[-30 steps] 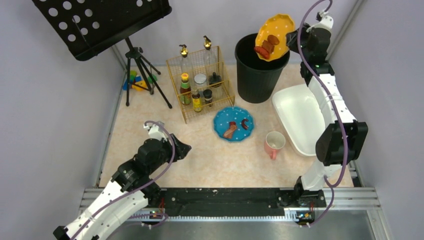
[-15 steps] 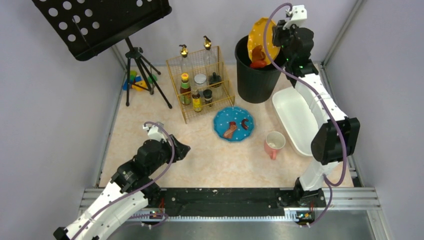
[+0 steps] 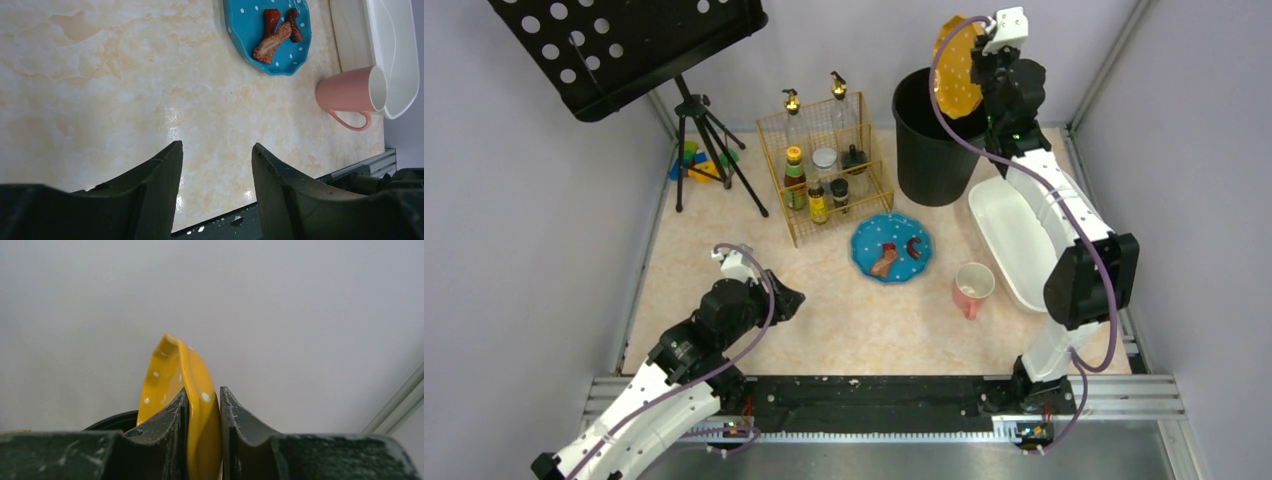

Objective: Clear the kitchen counter

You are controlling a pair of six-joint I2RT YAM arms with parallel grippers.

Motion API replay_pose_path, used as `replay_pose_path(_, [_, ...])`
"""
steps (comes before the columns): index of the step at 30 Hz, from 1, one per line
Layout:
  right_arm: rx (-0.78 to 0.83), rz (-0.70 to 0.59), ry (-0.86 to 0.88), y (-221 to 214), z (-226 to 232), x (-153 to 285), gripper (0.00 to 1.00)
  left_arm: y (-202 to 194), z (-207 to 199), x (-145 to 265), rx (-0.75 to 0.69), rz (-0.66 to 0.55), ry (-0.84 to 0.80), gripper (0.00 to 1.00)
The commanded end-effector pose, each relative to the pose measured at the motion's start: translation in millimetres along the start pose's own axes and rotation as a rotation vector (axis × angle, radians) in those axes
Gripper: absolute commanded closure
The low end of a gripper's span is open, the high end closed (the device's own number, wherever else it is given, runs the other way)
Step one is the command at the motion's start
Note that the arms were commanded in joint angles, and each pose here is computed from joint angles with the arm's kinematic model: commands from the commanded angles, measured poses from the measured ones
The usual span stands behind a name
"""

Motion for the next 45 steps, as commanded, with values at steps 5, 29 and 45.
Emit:
replay_pose_path(5, [-0.074, -0.360, -0.125, 106.2, -9.5, 10.8, 1.00, 4.6, -4.2, -4.3, -0.012, -0.018, -0.017, 0.42])
replay_pose_path(29, [-0.274, -0.349, -0.597, 161.4, -88.4, 162.7, 1.00, 7.0, -18.4, 2.5, 0.001, -0.009, -0.121, 0.42])
replay_pose_path(45, [-0.364, -0.072, -0.813, 30.4, -119.3, 242.8, 1.00, 2.8, -24.1, 11.6, -0.015, 0.025, -0.188, 0.42])
Point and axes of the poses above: each gripper's point midway between its finger pads, its own x axis back along the fingers, its own z axis along the line the jaws close on, y = z × x, the point moved 6 cm from there along x, back along the fingers, and after that the axes turned 10 degrees about -x, right-handed, at the moved point
